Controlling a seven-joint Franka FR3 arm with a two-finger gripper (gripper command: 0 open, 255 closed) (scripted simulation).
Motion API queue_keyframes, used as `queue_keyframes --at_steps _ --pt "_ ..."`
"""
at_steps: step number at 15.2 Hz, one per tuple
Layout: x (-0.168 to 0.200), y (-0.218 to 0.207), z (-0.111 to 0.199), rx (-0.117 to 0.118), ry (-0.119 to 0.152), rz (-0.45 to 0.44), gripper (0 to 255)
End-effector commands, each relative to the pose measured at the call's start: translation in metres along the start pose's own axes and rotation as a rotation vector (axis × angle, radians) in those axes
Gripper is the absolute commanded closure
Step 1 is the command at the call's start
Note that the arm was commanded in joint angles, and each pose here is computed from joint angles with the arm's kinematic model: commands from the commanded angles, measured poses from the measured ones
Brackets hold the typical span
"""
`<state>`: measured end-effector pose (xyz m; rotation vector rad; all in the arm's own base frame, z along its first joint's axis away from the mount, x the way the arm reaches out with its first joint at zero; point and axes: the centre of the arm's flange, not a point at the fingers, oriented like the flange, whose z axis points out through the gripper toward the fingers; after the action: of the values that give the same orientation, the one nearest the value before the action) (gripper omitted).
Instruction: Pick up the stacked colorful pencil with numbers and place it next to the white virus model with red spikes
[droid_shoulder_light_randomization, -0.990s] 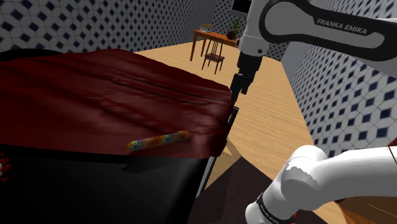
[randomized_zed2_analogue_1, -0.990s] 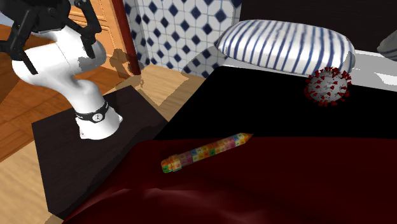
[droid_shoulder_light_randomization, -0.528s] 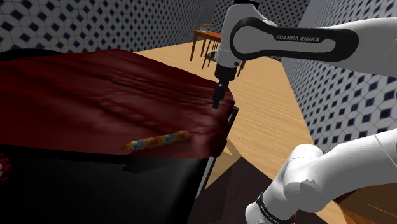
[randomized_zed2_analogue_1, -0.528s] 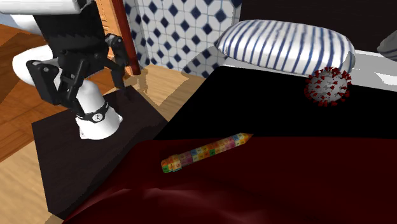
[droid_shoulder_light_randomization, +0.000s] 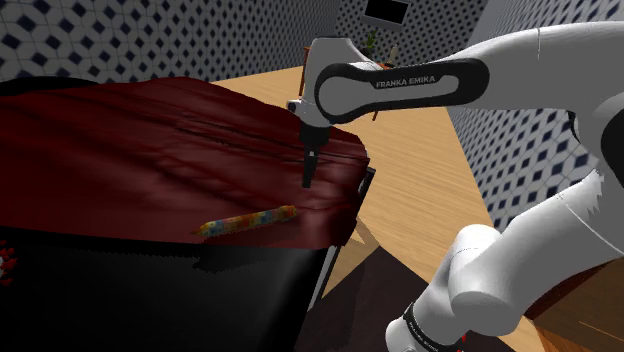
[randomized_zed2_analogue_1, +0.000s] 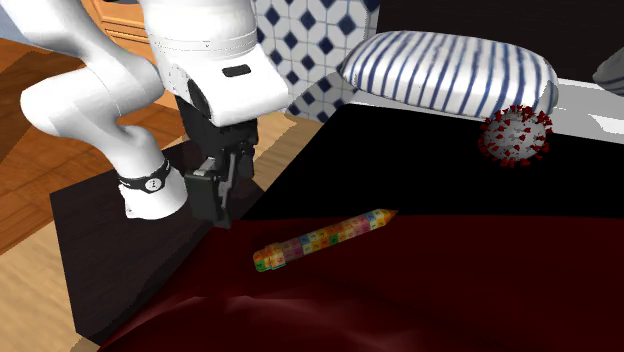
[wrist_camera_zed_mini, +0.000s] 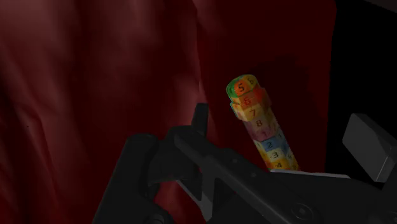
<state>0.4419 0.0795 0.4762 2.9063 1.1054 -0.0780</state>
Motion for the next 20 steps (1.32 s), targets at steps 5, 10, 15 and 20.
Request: queue_keyframes --at_steps 5,10,15,20 --pt "0.065 -0.015 0.039 0.000 0.014 -0.247 0" --pt "0.113 -0.041 0.075 0.000 0.024 -0.449 0" --pt "0.138 -0.061 0.106 0.000 0.030 -0.569 0" --pt "0.139 -0.062 0.133 0.000 0.030 -0.569 0"
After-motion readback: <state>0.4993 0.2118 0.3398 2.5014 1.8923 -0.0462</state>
